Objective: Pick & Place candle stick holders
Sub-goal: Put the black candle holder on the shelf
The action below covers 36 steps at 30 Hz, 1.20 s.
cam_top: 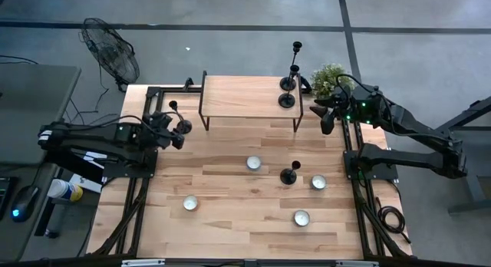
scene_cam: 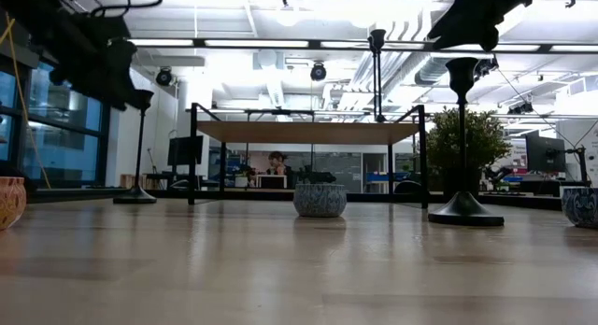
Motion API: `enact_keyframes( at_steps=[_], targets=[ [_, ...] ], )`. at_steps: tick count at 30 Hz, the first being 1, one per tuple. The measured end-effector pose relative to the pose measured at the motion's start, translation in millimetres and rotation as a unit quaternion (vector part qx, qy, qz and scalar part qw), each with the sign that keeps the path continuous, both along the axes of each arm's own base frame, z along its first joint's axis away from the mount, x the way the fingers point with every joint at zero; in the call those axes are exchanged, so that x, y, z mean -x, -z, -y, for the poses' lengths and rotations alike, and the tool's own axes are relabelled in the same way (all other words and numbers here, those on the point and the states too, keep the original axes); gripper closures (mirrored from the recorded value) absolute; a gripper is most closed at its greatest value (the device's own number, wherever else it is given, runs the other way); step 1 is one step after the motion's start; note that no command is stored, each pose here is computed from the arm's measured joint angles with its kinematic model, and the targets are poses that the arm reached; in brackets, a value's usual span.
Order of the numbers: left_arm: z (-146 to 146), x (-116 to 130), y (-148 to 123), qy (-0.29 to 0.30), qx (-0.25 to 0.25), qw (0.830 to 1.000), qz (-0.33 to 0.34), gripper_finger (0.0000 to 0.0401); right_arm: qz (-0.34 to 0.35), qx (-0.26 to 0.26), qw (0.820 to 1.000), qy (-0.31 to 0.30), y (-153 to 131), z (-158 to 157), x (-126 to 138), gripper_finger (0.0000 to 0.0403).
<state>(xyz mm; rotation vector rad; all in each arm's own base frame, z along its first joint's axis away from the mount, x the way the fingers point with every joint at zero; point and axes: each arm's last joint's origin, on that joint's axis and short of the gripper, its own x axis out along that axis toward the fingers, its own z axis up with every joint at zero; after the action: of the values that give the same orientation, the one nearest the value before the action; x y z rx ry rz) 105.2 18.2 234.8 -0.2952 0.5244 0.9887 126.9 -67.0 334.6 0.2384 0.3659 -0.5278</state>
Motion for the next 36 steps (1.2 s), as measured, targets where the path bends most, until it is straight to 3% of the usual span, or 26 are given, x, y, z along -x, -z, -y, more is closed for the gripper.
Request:
enact_keyframes(
  at_steps=[11, 30, 36],
  targets=[
    [-3, 3, 18, -0.072, -0.038, 0.997, 0.015, 0.0163, -0.004, 0.007, 1.0, -0.005, 0, 0, 0, 0.0241],
    [-2, 2, 20, -0.052, -0.026, 0.998, 0.001, 0.0162, -0.006, 0.011, 1.0, -0.006, 0, 0, 0, 0.0242],
    [-2, 2, 20, -0.054, -0.028, 0.998, 0.001, 0.0123, -0.005, 0.011, 1.0, -0.006, 0, 0, 0, 0.0241]
  ],
)
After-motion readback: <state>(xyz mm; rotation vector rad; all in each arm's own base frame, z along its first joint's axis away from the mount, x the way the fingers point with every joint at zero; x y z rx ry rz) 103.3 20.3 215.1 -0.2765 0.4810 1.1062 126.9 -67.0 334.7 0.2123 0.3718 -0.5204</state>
